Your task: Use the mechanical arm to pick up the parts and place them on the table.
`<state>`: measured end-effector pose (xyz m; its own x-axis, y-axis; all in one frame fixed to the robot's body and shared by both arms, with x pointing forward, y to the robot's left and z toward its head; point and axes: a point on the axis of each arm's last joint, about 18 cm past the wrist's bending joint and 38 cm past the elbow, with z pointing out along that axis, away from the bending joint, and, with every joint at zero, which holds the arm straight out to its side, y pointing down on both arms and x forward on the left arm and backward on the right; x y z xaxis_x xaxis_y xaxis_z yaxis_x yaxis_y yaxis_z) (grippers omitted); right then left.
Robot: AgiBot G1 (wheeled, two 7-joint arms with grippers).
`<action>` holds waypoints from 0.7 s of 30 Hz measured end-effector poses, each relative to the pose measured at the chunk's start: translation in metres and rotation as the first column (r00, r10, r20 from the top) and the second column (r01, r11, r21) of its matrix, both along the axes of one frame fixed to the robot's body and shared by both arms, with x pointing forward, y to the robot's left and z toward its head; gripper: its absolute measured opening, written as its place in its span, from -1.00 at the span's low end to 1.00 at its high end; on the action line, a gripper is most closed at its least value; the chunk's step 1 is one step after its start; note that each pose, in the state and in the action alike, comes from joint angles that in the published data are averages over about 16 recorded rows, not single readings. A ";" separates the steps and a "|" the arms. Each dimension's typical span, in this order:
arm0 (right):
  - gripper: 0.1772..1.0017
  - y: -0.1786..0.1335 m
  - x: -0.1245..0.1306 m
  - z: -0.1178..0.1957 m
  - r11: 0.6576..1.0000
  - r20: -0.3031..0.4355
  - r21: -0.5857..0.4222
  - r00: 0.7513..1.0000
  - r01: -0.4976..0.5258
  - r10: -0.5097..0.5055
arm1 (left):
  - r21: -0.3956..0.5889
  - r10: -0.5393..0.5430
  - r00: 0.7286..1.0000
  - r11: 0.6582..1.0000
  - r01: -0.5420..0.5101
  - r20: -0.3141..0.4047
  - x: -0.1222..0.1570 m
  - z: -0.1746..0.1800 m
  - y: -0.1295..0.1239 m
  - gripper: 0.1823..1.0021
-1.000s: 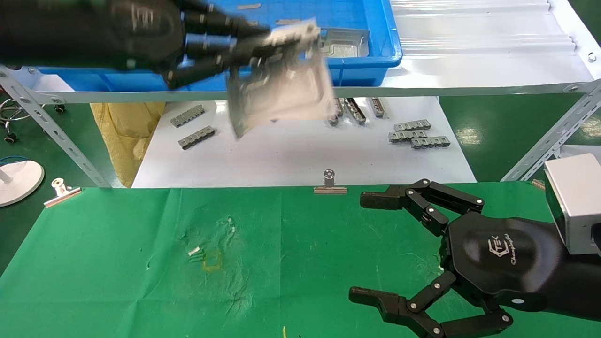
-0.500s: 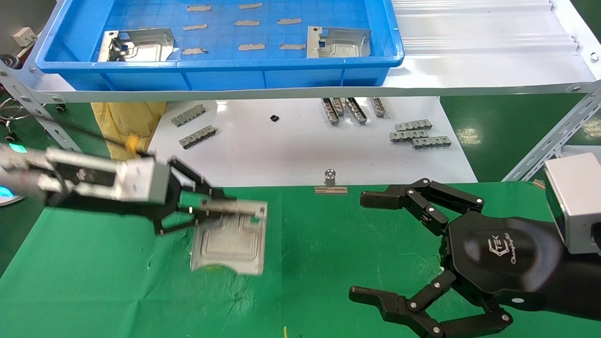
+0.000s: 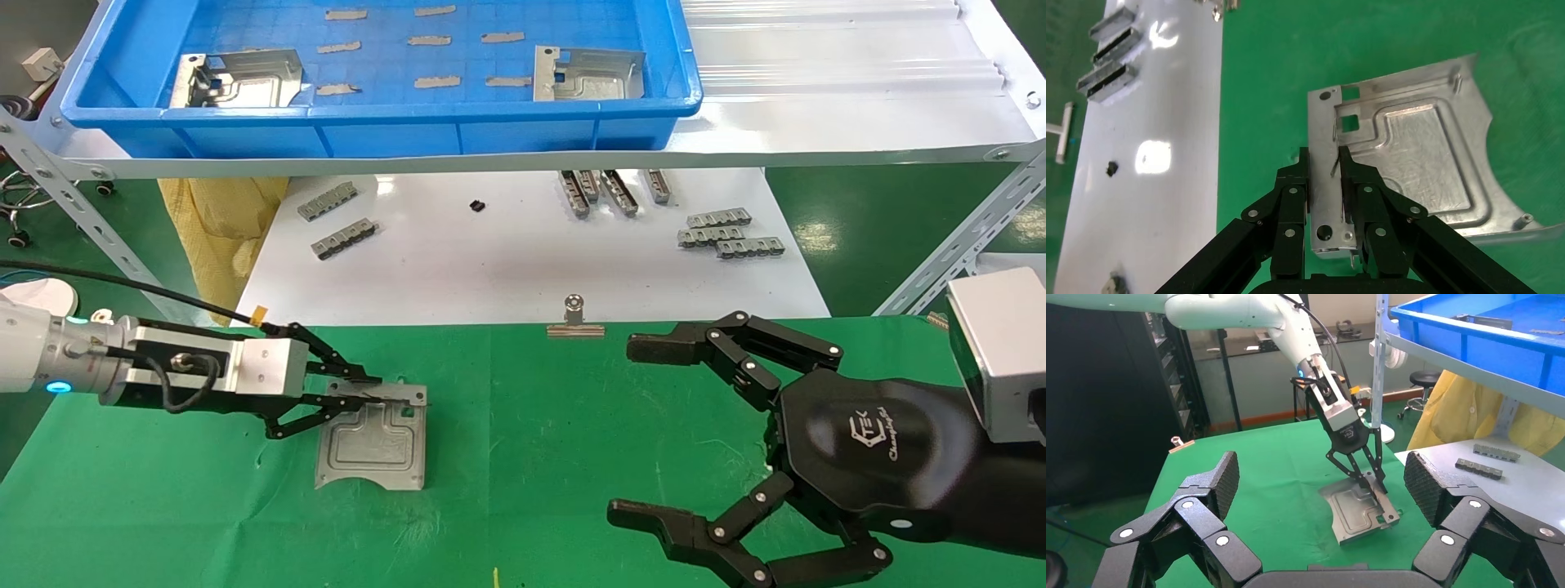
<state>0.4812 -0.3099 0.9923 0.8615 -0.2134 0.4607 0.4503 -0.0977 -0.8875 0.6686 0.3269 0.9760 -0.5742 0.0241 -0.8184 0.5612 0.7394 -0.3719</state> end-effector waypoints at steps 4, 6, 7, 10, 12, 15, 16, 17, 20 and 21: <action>1.00 0.000 0.000 0.000 1.000 0.000 0.000 1.000 0.000 0.000 | -0.010 0.021 1.000 1.000 -0.021 0.007 0.003 -0.001 0.003 -0.72; 1.00 0.000 0.000 0.000 1.000 0.000 0.000 1.000 0.000 0.000 | -0.023 0.025 1.000 0.999 -0.025 0.005 0.003 0.000 0.004 -0.68; 1.00 0.000 0.000 0.000 1.000 0.000 0.000 1.000 0.000 0.000 | -0.033 0.026 1.000 0.999 -0.026 0.001 0.003 0.000 0.004 -0.66; 1.00 0.000 0.000 0.000 1.000 0.000 0.000 1.000 0.000 0.000 | -0.074 0.025 0.999 0.997 -0.027 -0.021 0.000 0.000 0.005 -0.61; 1.00 0.000 0.000 0.000 1.000 0.000 0.000 1.000 0.000 0.000 | -0.114 0.024 0.999 0.993 -0.029 -0.044 -0.003 -0.001 0.006 -0.54; 1.00 0.000 0.000 0.000 1.000 0.000 0.000 1.000 0.000 0.000 | -0.179 0.020 0.996 0.983 -0.035 -0.081 -0.008 -0.001 0.008 -0.44; 1.00 0.000 0.000 0.000 1.000 0.000 0.000 1.000 0.000 0.000 | -0.204 0.019 0.995 0.978 -0.038 -0.096 -0.010 -0.002 0.009 -0.41; 1.00 0.000 0.000 0.000 1.000 0.000 0.000 1.000 0.000 0.000 | -0.227 0.017 0.994 0.973 -0.041 -0.110 -0.012 -0.003 0.010 -0.36; 1.00 0.000 0.000 0.000 1.000 0.000 0.000 1.000 0.000 0.000 | -0.290 0.008 0.989 0.956 -0.052 -0.150 -0.017 -0.006 0.013 -0.21; 1.00 0.000 0.000 0.000 1.000 0.000 0.000 1.000 0.000 0.000 | -0.307 0.005 0.987 0.950 -0.055 -0.162 -0.018 -0.007 0.013 -0.18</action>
<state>0.4812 -0.3100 0.9923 0.8616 -0.2136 0.4605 0.4502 -0.0976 -0.8876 0.6505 0.3402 0.9691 -0.6923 -0.2356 -0.6821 0.4563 0.5893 -0.6667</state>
